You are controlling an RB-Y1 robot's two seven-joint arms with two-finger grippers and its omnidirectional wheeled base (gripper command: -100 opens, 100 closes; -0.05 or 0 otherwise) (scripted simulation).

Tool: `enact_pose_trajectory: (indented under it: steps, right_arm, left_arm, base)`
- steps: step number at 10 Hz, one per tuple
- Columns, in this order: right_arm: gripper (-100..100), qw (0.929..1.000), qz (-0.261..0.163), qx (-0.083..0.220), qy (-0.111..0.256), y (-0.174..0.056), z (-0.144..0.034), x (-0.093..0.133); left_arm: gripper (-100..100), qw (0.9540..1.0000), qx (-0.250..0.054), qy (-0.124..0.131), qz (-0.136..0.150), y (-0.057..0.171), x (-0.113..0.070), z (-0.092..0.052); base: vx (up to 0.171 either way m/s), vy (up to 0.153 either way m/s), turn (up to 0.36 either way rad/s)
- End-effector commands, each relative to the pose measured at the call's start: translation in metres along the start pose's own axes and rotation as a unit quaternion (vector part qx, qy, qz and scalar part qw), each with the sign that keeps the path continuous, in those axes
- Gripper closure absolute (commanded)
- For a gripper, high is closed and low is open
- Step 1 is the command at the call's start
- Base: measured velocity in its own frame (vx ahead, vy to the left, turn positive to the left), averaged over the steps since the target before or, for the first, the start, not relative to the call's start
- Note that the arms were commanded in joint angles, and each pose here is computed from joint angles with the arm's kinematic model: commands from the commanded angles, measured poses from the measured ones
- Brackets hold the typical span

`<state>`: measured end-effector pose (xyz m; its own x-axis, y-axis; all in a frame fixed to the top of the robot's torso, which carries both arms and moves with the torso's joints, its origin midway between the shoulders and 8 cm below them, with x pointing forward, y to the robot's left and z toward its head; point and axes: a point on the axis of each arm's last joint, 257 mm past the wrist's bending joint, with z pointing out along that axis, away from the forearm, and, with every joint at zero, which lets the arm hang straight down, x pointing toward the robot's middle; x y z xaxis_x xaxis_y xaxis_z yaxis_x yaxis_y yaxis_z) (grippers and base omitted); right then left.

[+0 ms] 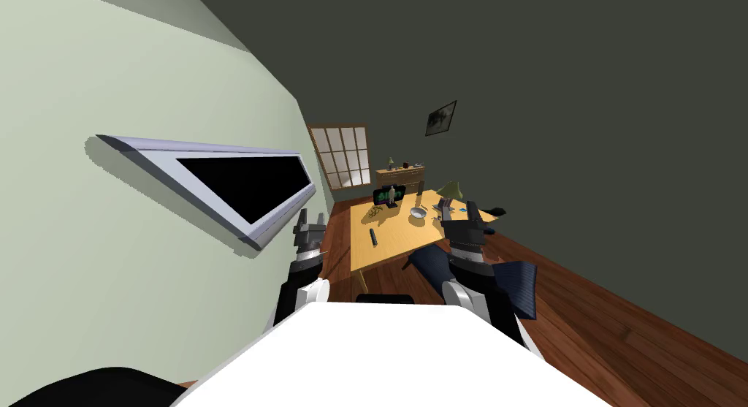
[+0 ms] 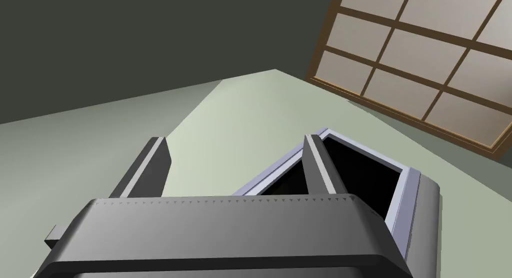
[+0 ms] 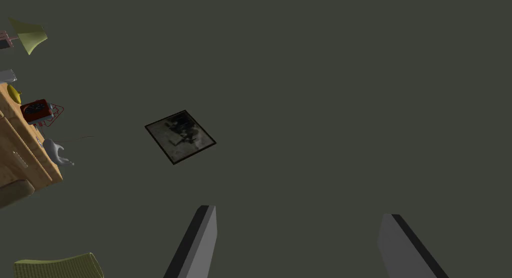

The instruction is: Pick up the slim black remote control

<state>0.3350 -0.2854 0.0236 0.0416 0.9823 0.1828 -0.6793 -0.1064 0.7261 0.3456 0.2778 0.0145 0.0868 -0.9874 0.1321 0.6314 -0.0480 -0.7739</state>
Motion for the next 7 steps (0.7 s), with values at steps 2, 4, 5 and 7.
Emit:
enact_pose_trajectory:
  steps: [2, 4, 5, 7]
  right_arm:
    - [0, 1.0, 0.0, 0.0, 0.0, 0.0, 0.0, 0.0]
    - [0, 1.0, 0.0, 0.0, 0.0, 0.0, 0.0, 0.0]
    - [0, 1.0, 0.0, 0.0, 0.0, 0.0, 0.0, 0.0]
    - [0, 1.0, 0.0, 0.0, 0.0, 0.0, 0.0, 0.0]
  left_arm:
    - [-100, 0.9995, -0.019, 0.023, 0.014, 0.014, 0.002, -0.001]
    - [-100, 0.9978, -0.045, 0.039, 0.028, 0.034, 0.0, -0.002]
    - [-100, 0.9965, -0.06, 0.045, 0.036, 0.046, -0.003, -0.002]
    - [-100, 0.9925, -0.096, 0.054, 0.054, 0.074, -0.013, -0.004]
  base:
    - [-0.02, -0.007, -0.096]
    - [-0.046, -0.006, -0.12]
    - [-0.056, -0.013, -0.161]
    - [-0.07, -0.02, -0.209]
